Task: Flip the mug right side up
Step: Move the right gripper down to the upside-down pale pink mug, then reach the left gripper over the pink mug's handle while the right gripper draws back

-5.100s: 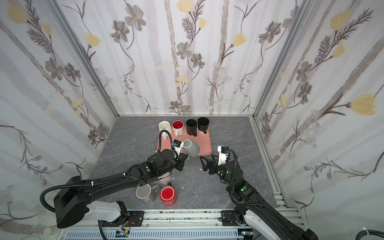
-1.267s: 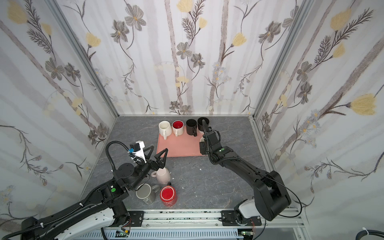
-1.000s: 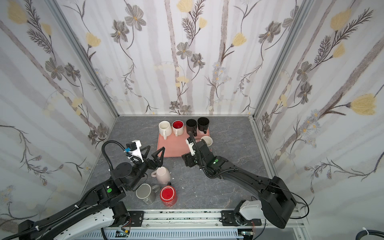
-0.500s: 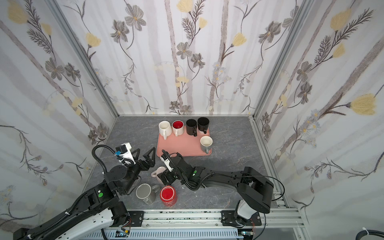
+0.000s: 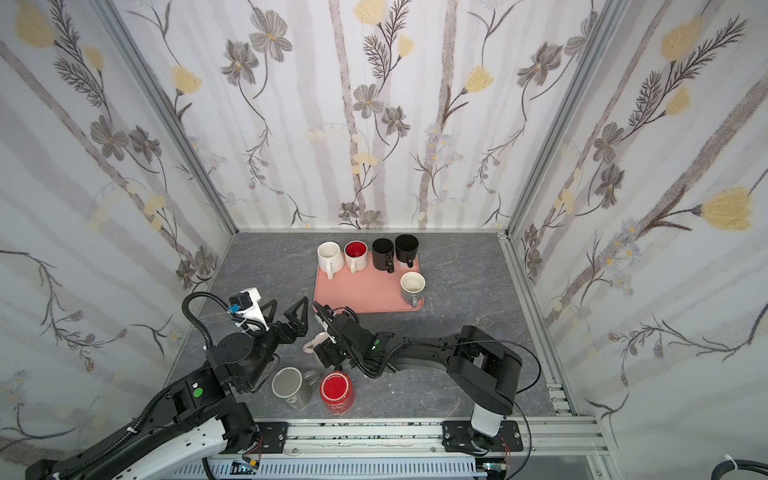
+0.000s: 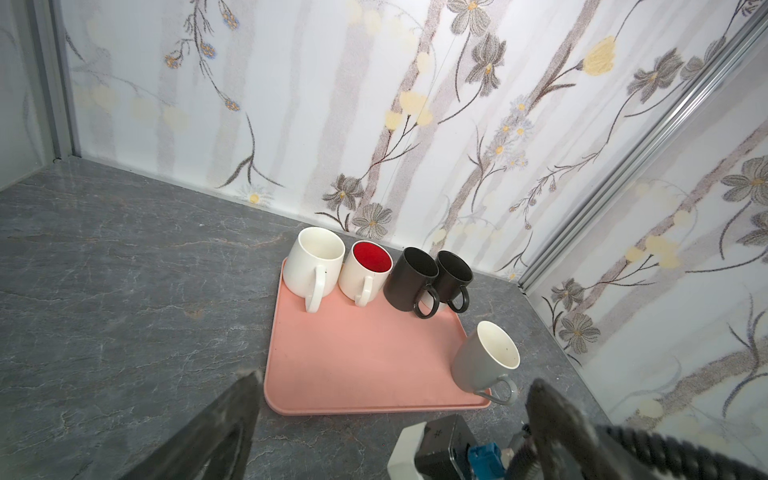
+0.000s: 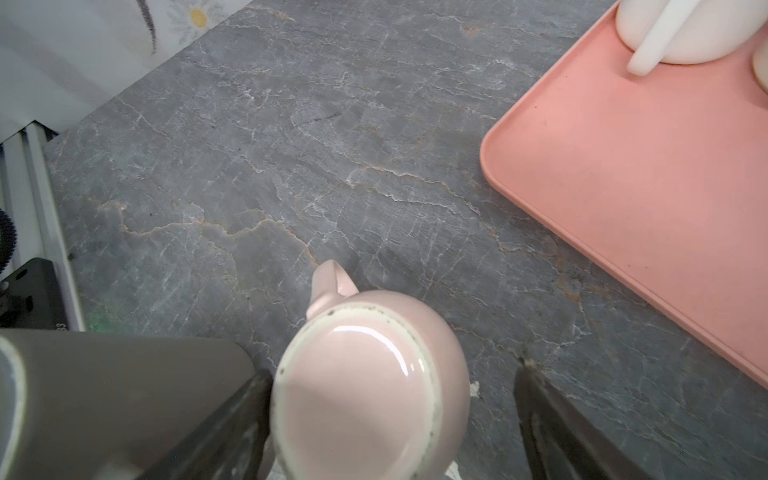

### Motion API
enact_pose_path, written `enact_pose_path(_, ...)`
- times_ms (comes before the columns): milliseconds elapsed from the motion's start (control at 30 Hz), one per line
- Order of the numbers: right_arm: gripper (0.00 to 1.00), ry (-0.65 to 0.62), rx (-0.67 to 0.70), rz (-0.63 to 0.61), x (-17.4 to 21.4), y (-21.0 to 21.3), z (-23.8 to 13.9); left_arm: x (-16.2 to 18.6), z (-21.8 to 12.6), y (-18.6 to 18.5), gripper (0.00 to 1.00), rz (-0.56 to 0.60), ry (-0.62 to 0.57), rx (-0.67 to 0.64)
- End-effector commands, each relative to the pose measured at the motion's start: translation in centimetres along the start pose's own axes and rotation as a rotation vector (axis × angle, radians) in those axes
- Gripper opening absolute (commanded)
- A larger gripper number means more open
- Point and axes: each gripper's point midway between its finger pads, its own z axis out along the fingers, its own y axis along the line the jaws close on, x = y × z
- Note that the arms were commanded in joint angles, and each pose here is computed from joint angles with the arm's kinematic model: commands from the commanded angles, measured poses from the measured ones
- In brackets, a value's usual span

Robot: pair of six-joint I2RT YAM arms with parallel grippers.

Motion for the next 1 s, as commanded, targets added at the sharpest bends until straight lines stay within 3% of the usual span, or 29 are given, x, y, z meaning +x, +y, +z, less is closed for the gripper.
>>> enact_pose_path(0,0.87,0.004,0.089,0.046,0.4,-2.6,-0.5,0.0,0.0,0.0,1.0,0.006,0.009,-0.005)
enact_pose_path(400,0.89,-0.017,0.185,0.149,1.4,-8.1,-2.8,3.4,1.1,0.0,1.0,0.073,0.145,-0.021)
enact_pose_path(600,0.89,-0.052,0.224,0.227,1.8,-10.5,-4.8,7.1,3.2,0.0,1.0,0.121,0.29,-0.027)
enact_pose_path(833,0.9,-0.137,0.202,0.283,1.5,-10.7,-7.4,14.1,5.7,1.4,0.81,0.185,0.518,-0.096)
enact_pose_path(967,0.9,-0.173,0.201,0.293,1.1,-10.9,-8.7,16.0,6.0,2.1,0.79,0.187,0.579,-0.123)
